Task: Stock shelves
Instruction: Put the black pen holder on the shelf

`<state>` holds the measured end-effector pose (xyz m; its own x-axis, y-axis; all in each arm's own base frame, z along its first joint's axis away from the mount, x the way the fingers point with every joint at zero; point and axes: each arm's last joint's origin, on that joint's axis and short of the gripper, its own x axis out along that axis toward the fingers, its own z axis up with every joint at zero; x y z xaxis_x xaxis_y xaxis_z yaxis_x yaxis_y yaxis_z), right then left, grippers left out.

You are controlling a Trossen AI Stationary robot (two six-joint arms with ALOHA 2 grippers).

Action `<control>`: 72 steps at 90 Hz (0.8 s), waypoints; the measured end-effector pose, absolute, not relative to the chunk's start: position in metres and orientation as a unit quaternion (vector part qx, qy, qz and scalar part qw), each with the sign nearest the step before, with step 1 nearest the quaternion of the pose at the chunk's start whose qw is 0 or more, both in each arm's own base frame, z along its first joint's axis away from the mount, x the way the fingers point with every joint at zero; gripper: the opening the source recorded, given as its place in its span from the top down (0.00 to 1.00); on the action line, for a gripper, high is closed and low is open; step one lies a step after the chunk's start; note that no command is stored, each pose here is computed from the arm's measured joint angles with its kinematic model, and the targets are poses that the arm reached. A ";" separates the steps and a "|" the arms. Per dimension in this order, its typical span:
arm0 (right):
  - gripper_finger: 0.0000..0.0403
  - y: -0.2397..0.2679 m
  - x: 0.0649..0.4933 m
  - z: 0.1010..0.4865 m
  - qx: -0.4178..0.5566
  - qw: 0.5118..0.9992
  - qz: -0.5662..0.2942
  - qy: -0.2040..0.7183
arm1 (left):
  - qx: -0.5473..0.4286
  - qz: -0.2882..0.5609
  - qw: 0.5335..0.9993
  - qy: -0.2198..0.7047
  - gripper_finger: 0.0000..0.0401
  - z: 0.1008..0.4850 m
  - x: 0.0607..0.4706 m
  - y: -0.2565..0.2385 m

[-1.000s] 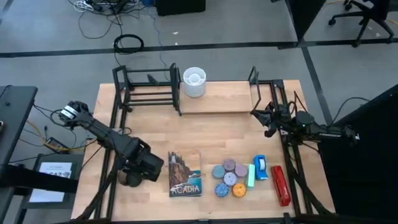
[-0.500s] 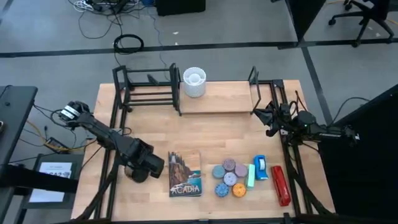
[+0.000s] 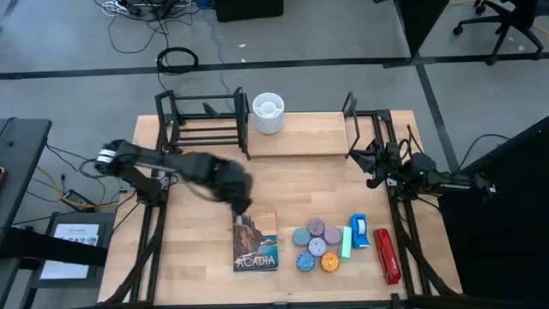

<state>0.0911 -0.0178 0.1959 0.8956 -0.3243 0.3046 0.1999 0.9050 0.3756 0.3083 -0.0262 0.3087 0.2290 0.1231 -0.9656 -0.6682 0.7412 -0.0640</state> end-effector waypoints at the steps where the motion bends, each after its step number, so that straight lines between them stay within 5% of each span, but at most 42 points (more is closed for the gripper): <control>1: 0.98 -0.018 0.091 0.196 0.170 0.959 -0.137 -0.183 | -0.237 0.261 0.749 0.561 1.00 0.308 0.313 -0.024; 36: 0.98 -0.018 0.091 0.195 0.151 0.962 -0.141 -0.176 | -0.105 0.184 0.794 0.570 0.99 0.254 0.437 0.022; 72: 0.98 -0.018 0.092 0.194 0.158 0.962 -0.141 -0.170 | -0.074 0.139 0.811 0.564 0.84 0.252 0.459 0.022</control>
